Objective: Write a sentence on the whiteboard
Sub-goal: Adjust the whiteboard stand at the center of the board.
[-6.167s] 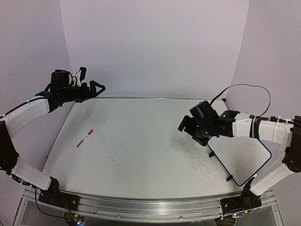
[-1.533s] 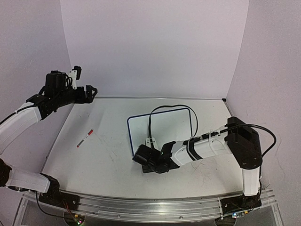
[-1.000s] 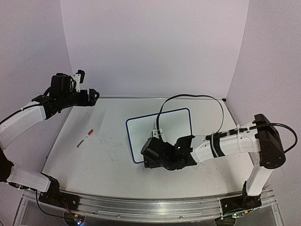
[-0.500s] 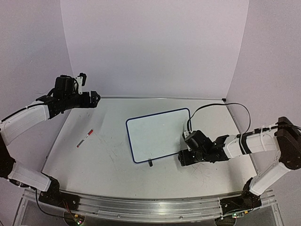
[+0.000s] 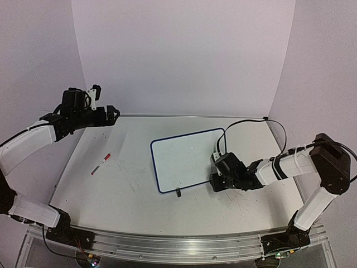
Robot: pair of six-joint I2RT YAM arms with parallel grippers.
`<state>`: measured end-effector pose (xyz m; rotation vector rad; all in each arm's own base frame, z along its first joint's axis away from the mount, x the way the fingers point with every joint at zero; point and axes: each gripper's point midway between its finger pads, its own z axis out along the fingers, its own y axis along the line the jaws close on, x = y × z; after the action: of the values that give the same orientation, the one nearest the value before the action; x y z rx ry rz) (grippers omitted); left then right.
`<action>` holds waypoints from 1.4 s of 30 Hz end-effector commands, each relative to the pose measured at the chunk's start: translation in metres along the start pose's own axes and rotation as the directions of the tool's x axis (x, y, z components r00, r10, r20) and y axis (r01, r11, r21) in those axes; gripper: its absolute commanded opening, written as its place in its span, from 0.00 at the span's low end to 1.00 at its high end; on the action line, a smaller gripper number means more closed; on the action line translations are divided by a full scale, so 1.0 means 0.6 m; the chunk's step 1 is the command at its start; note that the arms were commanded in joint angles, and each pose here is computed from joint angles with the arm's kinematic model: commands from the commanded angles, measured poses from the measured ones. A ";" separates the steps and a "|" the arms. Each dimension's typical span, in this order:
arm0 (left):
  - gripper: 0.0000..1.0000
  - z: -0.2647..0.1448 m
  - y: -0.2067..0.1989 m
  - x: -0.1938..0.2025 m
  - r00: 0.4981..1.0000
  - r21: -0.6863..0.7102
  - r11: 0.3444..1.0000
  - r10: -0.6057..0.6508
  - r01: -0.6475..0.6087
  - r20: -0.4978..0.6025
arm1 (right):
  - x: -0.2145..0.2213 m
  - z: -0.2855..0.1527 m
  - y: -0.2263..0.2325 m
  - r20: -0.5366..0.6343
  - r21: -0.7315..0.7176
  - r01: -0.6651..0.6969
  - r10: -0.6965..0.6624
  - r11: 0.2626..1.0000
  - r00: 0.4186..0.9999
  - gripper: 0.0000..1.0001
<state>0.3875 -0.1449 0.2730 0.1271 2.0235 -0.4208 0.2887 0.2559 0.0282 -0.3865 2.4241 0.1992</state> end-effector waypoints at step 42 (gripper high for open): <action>0.99 0.044 0.117 0.234 0.877 -0.279 0.952 -0.235 0.122 -0.420 | -0.111 -0.178 -0.018 0.254 -0.030 -0.123 0.127 0.992 0.959 0.95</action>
<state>0.3839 -0.1300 0.1901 -0.0390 2.2942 -0.4108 0.2804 0.2313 0.1120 -0.1739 2.2592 0.2362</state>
